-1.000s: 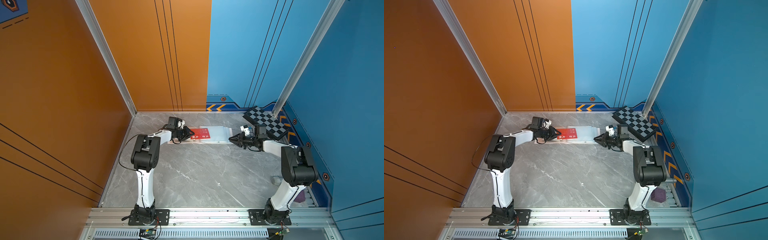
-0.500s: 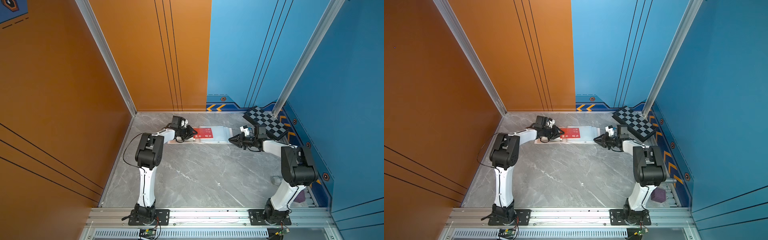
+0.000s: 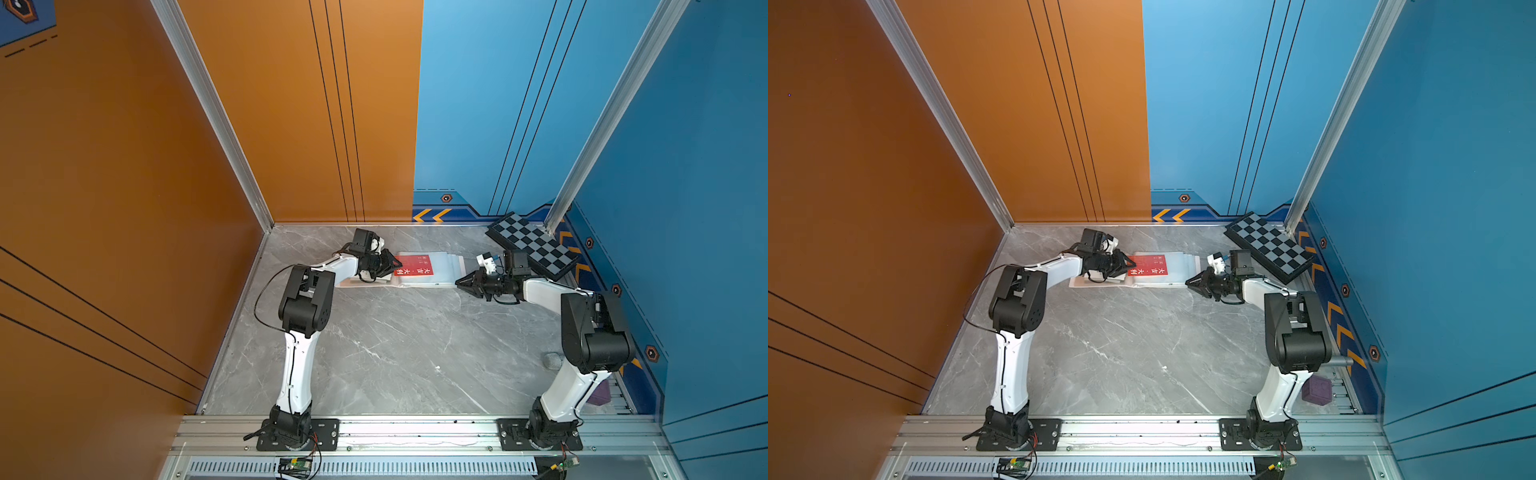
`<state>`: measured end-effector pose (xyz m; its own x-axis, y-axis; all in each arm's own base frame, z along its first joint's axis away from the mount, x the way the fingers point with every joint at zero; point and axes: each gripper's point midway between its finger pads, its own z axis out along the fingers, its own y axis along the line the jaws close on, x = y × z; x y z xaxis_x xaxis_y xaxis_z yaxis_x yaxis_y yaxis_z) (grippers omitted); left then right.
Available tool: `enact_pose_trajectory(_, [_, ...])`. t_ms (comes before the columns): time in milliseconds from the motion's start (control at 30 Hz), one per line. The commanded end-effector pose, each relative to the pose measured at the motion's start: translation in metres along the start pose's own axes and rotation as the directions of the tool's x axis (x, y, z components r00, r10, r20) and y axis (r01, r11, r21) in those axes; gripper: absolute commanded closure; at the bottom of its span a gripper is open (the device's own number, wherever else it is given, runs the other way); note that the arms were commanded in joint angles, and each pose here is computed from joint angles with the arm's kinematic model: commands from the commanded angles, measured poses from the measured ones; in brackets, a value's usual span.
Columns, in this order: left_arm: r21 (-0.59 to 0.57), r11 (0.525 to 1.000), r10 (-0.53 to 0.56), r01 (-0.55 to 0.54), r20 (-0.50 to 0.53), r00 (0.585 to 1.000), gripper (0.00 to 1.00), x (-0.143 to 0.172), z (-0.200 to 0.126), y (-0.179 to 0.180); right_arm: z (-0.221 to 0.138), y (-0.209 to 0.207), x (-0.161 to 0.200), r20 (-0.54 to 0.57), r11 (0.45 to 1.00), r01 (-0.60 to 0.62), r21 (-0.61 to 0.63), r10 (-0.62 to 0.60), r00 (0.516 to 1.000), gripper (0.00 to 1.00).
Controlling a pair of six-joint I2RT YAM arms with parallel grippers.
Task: Place the photos into the photo albums
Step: Insert the photo into the photo album.
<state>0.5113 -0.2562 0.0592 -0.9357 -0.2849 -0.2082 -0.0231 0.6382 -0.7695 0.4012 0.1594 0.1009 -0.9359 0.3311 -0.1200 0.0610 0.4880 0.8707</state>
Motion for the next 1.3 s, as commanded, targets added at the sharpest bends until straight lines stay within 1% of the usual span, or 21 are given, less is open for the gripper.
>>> enact_pose_trajectory(0, [-0.035,0.999,0.007,-0.008,-0.018,1.000,0.68,0.002,0.007,0.000,0.001,-0.001,-0.001,-0.006,1.000,0.016,0.022,-0.016,1.000,0.80])
enact_pose_trajectory(133, [-0.023,0.999,0.022,-0.022,-0.020,1.000,0.68,0.000,0.014,-0.009,0.001,-0.001,-0.001,-0.007,1.000,0.017,0.023,-0.017,1.000,0.80])
enact_pose_trajectory(200, [-0.035,0.999,0.009,-0.011,-0.044,0.999,0.68,0.005,0.017,-0.008,0.001,-0.001,-0.001,-0.007,1.000,0.019,0.022,-0.019,1.000,0.80])
enact_pose_trajectory(467, [-0.032,0.999,0.021,-0.023,-0.071,0.997,0.68,0.009,0.032,-0.015,0.000,0.000,-0.001,-0.007,1.000,0.021,0.023,-0.021,1.000,0.80])
enact_pose_trajectory(567, [-0.043,0.999,0.021,-0.024,-0.081,0.997,0.68,0.011,0.034,-0.014,0.000,0.000,-0.001,-0.008,1.000,0.022,0.021,-0.022,1.000,0.80])
enact_pose_trajectory(633, [-0.058,0.997,0.039,-0.044,-0.090,0.995,0.67,0.015,0.035,-0.016,0.000,0.000,0.000,-0.009,1.000,0.023,0.022,-0.022,1.000,0.80])
enact_pose_trajectory(800, [-0.181,0.976,0.099,-0.117,-0.105,0.990,0.58,0.020,0.023,-0.007,0.000,0.000,0.000,-0.010,1.000,0.021,0.023,-0.020,1.000,0.80])
enact_pose_trajectory(1033, [-0.291,0.931,0.198,-0.222,-0.110,0.974,0.57,0.019,0.000,-0.009,0.002,-0.001,0.000,-0.012,0.999,0.020,0.025,-0.020,1.000,0.80])
enact_pose_trajectory(1100, [-0.304,0.921,0.219,-0.242,-0.107,0.970,0.57,0.017,-0.005,-0.013,0.002,-0.001,0.000,-0.014,0.999,0.021,0.025,-0.020,1.000,0.80])
enact_pose_trajectory(1267, [-0.283,0.921,0.251,-0.266,-0.088,0.964,0.57,0.015,-0.018,-0.032,0.002,-0.004,0.001,-0.013,0.999,0.021,0.033,-0.020,1.000,0.80])
